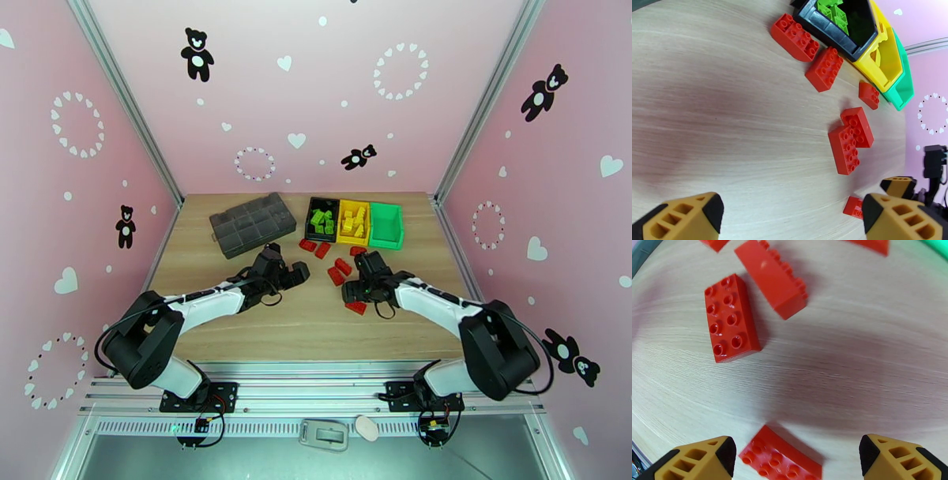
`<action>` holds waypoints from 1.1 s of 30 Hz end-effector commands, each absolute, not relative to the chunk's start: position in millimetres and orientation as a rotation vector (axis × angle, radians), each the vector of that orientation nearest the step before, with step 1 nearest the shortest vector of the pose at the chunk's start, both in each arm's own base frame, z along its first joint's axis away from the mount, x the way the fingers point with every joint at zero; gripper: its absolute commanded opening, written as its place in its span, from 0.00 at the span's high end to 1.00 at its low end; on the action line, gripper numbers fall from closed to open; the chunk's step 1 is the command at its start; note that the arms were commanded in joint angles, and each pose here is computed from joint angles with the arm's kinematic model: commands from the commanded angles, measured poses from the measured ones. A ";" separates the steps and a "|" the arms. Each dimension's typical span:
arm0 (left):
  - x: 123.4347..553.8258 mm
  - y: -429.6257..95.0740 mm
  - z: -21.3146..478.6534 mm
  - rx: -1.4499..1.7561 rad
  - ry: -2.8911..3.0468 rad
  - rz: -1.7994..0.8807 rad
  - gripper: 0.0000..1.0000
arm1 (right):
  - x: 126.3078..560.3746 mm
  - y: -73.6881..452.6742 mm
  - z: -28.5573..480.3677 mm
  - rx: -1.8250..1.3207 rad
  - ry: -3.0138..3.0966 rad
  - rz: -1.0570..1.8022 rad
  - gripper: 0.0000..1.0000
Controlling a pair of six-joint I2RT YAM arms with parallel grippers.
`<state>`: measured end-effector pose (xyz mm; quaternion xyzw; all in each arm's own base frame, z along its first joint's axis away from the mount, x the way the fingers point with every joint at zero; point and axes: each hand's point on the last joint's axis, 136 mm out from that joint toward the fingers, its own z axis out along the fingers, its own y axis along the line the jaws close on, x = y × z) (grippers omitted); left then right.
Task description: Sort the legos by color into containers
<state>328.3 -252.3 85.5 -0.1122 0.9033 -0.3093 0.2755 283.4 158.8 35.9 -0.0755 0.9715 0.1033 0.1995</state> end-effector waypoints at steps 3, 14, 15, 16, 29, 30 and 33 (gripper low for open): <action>324.1 -248.2 77.0 -0.313 2.445 -0.800 0.02 | 272.8 178.0 21.4 -0.245 2.749 0.369 0.14; 324.6 -246.9 78.7 -0.321 2.437 -0.799 0.02 | 246.7 195.3 7.2 -0.326 2.785 0.221 0.21; 324.1 -246.3 78.6 -0.323 2.436 -0.798 0.02 | 245.3 195.1 6.9 -0.330 2.785 0.191 0.23; 323.7 -245.1 78.3 -0.326 2.435 -0.794 0.02 | 243.9 195.3 6.7 -0.340 2.784 0.164 0.25; 318.3 -233.3 79.2 -0.354 2.420 -0.791 0.02 | 247.6 197.6 10.0 -0.398 2.755 -0.090 0.65; 318.5 -234.4 79.6 -0.353 2.421 -0.796 0.02 | 248.5 198.7 12.2 -0.393 2.749 -0.078 0.68; 320.2 -240.9 78.2 -0.339 2.439 -0.815 0.02 | 251.8 203.4 20.5 -0.380 2.721 -0.035 0.75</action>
